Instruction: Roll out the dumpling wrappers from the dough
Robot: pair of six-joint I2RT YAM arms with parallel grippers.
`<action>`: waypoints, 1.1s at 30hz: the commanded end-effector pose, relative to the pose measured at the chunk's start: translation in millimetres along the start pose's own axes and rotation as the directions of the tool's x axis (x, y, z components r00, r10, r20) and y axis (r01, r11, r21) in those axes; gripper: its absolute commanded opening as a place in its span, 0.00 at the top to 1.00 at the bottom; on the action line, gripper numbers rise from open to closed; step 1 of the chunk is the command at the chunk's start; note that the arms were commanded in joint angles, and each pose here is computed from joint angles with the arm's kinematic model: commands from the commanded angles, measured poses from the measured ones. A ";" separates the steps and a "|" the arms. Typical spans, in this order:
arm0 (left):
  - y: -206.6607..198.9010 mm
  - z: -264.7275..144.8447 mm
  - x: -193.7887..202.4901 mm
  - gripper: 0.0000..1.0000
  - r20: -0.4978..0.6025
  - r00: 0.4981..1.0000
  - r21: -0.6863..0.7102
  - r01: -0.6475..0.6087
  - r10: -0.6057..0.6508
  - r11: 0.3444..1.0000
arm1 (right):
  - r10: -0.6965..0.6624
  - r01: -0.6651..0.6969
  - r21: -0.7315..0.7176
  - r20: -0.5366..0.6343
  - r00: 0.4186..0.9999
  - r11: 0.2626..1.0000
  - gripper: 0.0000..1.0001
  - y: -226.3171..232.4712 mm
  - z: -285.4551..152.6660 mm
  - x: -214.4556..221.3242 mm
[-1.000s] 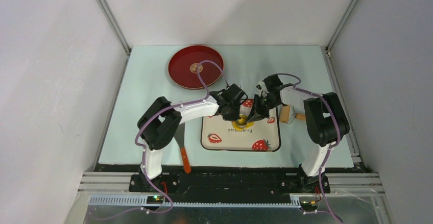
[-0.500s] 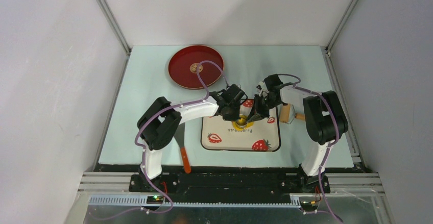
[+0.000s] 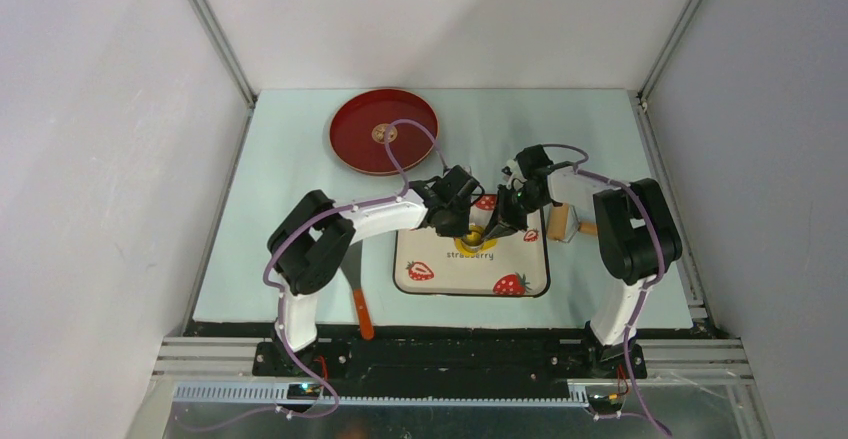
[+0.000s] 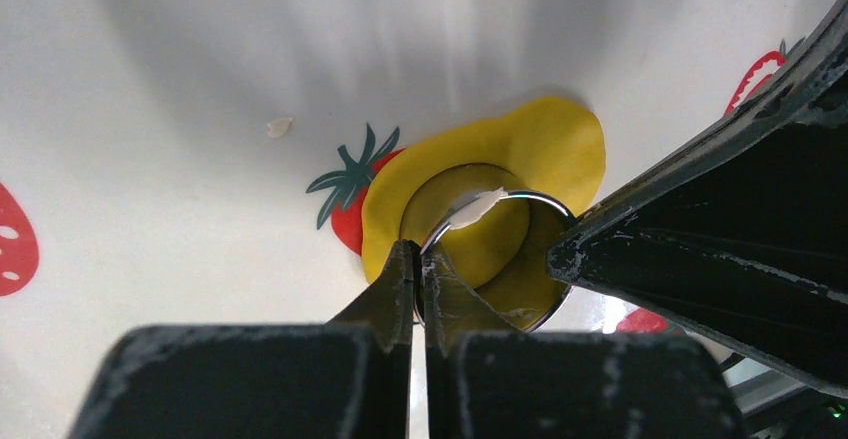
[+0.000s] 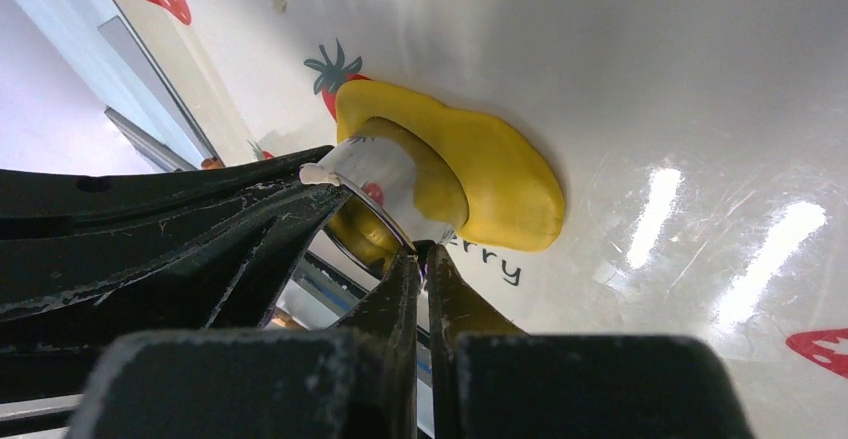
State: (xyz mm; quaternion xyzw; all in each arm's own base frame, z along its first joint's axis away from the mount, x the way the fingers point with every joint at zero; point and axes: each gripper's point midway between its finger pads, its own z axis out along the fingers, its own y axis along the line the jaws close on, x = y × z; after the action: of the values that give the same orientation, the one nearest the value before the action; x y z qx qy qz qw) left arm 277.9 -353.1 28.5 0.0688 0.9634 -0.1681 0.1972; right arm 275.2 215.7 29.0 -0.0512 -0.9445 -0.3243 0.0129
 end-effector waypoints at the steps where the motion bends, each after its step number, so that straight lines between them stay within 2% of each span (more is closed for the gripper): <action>1: 34.5 32.2 63.5 1.00 -0.163 0.986 -0.102 -0.037 0.020 0.994 | 0.025 -0.024 0.417 0.004 1.000 0.909 1.00 -102.5 31.0 16.3; 9: 37.5 27.2 61.6 1.00 -0.152 0.988 -0.105 -0.044 0.028 0.993 | 0.028 -0.023 0.502 -0.001 1.000 0.865 1.00 -115.6 32.4 23.7; 18: 41.6 31.5 67.3 1.00 -0.171 0.985 -0.114 -0.051 0.031 0.992 | 0.019 -0.005 0.513 -0.022 1.000 0.858 1.00 -116.8 36.8 28.9; 33: 24.5 4.4 32.1 1.00 -0.082 0.996 -0.043 -0.039 0.035 0.998 | -0.002 0.022 0.521 -0.038 0.999 0.853 1.00 -112.3 37.3 29.4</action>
State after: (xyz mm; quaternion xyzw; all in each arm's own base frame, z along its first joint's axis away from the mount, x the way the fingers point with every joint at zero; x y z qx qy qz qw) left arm 279.0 -352.4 31.4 0.0712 0.9580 -0.1792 0.2124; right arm 273.1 216.6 25.1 -0.0439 -0.9622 -0.2689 0.0022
